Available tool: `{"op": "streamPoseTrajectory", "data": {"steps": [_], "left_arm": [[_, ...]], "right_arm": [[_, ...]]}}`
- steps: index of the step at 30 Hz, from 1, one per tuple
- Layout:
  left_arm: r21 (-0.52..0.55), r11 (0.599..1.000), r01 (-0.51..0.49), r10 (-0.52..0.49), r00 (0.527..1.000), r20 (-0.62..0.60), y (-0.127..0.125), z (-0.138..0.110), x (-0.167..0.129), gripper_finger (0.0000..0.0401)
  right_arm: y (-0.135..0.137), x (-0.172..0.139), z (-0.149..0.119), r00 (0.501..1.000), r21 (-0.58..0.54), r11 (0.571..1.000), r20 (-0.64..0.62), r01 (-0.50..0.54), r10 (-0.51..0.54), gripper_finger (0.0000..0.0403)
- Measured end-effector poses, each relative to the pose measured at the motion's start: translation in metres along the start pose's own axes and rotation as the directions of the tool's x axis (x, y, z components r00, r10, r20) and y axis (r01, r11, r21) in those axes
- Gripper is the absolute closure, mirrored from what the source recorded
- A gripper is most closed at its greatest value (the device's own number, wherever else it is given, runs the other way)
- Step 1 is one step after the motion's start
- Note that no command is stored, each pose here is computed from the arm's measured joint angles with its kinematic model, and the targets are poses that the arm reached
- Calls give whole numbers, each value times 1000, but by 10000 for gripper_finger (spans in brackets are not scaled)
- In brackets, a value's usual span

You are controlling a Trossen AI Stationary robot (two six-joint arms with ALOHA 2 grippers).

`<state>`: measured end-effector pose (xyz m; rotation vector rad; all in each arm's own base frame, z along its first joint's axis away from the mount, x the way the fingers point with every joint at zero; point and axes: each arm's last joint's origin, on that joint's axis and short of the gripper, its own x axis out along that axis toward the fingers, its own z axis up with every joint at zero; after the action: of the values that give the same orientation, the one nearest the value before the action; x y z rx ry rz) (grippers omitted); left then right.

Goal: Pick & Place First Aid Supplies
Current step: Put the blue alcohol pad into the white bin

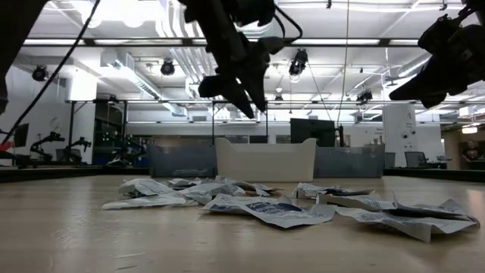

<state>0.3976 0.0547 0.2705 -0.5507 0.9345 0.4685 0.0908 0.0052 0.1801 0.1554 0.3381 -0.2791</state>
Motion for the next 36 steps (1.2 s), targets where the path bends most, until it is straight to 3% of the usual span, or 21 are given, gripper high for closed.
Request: {"op": "streamPoseTrajectory", "data": {"steps": [6, 11, 15, 18, 26, 36], "left_arm": [[-109, 993, -52, 37, 990, -136, -33, -41, -8, 259], [-230, 954, -192, 142, 965, -219, -44, -68, -15, 259], [-242, 932, -269, 215, 950, -228, -49, -81, -19, 259], [-231, 935, -268, 222, 953, -209, -54, -85, -20, 259], [-235, 911, -340, 282, 926, -249, -40, -101, -2, 259], [-287, 896, -339, 255, 921, -293, -19, -122, 33, 259]], "right_arm": [[0, 0, 0, 1000, 2, 1000, 0, 0, 0, 385], [0, 0, 0, 1000, 3, 1000, 0, 0, 0, 385], [0, 0, 0, 1000, 0, 1000, 0, 0, 0, 385], [0, 0, 0, 1000, 1, 1000, 0, 0, 0, 385], [0, 0, 0, 1000, 1, 1000, 0, 0, 0, 385], [0, 0, 0, 1000, 1, 1000, 0, 0, 0, 385]]}}
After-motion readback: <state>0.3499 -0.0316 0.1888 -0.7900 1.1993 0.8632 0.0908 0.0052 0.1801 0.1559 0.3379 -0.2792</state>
